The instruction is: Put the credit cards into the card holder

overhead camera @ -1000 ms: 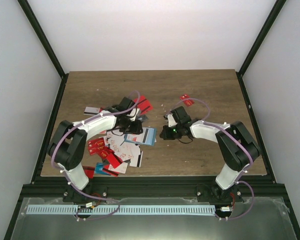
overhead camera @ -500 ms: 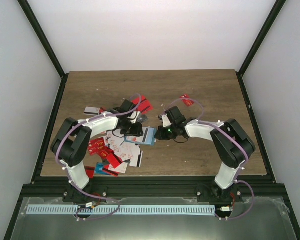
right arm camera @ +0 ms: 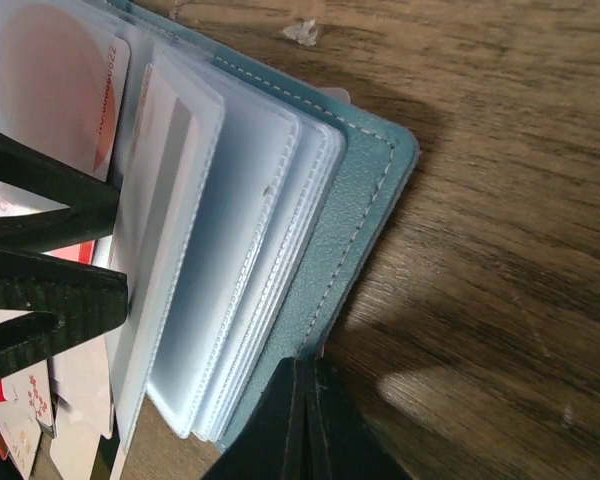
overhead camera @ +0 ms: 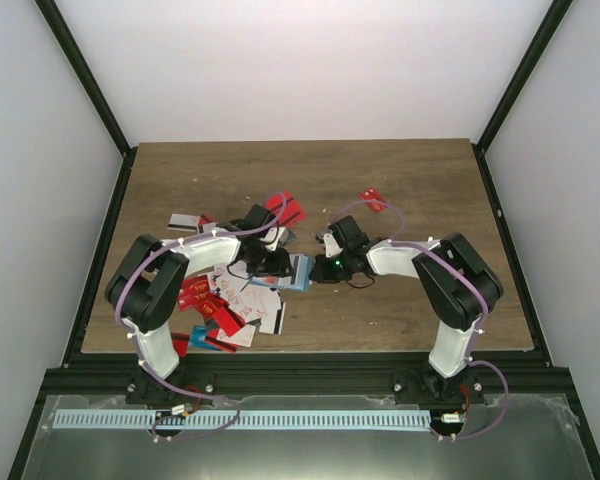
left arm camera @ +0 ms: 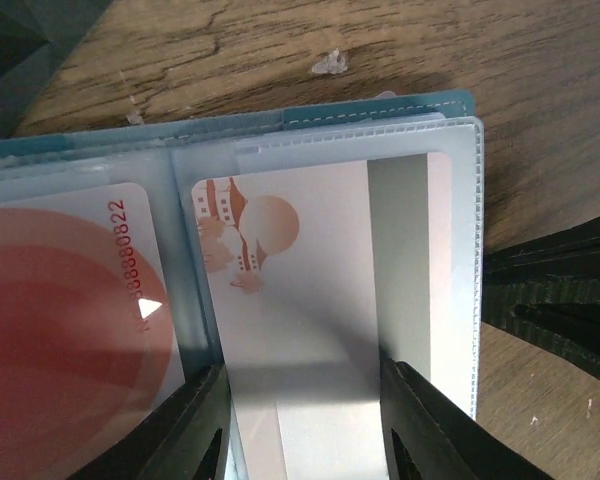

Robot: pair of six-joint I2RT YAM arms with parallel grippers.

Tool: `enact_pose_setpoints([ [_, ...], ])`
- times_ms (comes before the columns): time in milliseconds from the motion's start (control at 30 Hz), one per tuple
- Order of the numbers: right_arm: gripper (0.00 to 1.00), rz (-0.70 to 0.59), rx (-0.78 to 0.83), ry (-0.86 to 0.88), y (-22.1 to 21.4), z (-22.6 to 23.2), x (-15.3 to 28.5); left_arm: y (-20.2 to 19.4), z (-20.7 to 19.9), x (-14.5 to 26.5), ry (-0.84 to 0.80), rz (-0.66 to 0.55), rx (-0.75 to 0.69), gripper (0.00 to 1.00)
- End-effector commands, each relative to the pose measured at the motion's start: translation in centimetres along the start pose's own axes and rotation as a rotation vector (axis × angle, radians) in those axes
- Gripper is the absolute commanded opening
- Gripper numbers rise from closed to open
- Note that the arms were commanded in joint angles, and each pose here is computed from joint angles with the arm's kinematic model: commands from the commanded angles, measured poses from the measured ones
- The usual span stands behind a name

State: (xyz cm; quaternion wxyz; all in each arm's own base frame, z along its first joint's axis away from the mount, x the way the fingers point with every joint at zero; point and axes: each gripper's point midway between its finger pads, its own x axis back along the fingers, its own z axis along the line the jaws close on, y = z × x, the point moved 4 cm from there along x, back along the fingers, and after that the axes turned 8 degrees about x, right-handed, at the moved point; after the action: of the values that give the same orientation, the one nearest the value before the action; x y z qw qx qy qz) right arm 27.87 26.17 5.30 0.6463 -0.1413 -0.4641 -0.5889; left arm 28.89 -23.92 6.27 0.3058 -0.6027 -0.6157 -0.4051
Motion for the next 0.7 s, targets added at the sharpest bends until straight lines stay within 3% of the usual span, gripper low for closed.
enact_pose_setpoints([
  [0,0.01,-0.01,0.013,-0.011,0.5,0.1,-0.4,-0.9,-0.6,-1.1,-0.03,0.037,0.009,0.43],
  [667,0.01,-0.046,-0.029,-0.169,0.1,-2.4,3.0,-1.0,-5.4,-2.3,-0.119,0.044,-0.041,0.41],
])
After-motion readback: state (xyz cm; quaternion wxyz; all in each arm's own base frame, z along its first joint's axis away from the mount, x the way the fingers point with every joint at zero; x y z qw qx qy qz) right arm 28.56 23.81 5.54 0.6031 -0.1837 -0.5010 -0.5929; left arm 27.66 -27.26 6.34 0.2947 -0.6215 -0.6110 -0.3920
